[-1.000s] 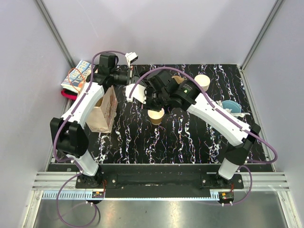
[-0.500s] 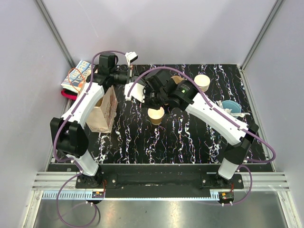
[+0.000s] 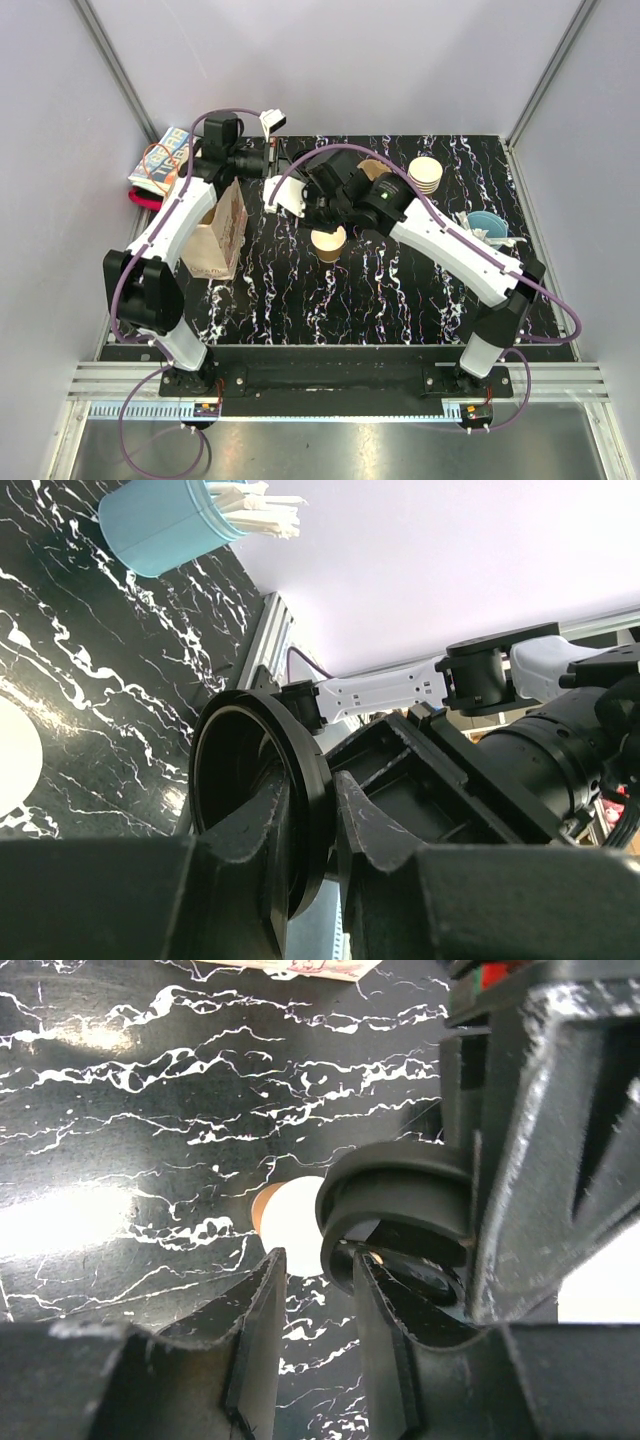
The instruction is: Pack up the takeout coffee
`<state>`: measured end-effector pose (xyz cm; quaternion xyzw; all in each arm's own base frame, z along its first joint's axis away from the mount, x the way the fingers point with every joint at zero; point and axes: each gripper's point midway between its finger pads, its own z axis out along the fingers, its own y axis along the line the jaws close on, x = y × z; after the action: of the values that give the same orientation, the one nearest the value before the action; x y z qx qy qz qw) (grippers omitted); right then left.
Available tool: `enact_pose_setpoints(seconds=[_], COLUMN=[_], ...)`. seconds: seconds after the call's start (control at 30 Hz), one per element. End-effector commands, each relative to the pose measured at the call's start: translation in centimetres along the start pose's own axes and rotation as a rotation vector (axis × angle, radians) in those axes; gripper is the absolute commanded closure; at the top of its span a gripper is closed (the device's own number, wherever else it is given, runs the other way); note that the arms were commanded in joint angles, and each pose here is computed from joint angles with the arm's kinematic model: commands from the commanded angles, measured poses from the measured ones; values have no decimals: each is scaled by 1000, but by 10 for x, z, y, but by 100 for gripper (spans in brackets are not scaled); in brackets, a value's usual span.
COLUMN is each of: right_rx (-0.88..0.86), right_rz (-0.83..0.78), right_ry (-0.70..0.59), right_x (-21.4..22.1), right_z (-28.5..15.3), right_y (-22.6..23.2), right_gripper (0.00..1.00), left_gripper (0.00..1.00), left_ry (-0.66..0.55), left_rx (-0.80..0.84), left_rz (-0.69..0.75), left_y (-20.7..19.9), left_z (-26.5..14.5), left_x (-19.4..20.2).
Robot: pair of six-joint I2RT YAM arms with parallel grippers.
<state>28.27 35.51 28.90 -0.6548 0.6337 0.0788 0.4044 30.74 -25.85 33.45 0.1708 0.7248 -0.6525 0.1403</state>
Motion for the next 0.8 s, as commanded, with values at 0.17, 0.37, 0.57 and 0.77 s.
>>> enact_pose_setpoints(seconds=[0.17, 0.37, 0.57, 0.77], right_rx=[114, 129, 162, 214], right_rz=[20, 6, -2, -11], right_ry=[-106, -78, -78, -61], right_x=[-30, -25, -28, -25], right_z=[-25, -16, -12, -8], right_y=[-22, -15, -13, -22], right_gripper=[64, 65, 64, 85], left_gripper=[100, 100, 100, 100], left_ry=[44, 35, 21, 19], left_rx=[107, 112, 110, 112], left_rz=[44, 58, 39, 50], left_y=[-39, -44, -38, -40], left_z=[-10, -15, -18, -19], left_x=[11, 11, 7, 7])
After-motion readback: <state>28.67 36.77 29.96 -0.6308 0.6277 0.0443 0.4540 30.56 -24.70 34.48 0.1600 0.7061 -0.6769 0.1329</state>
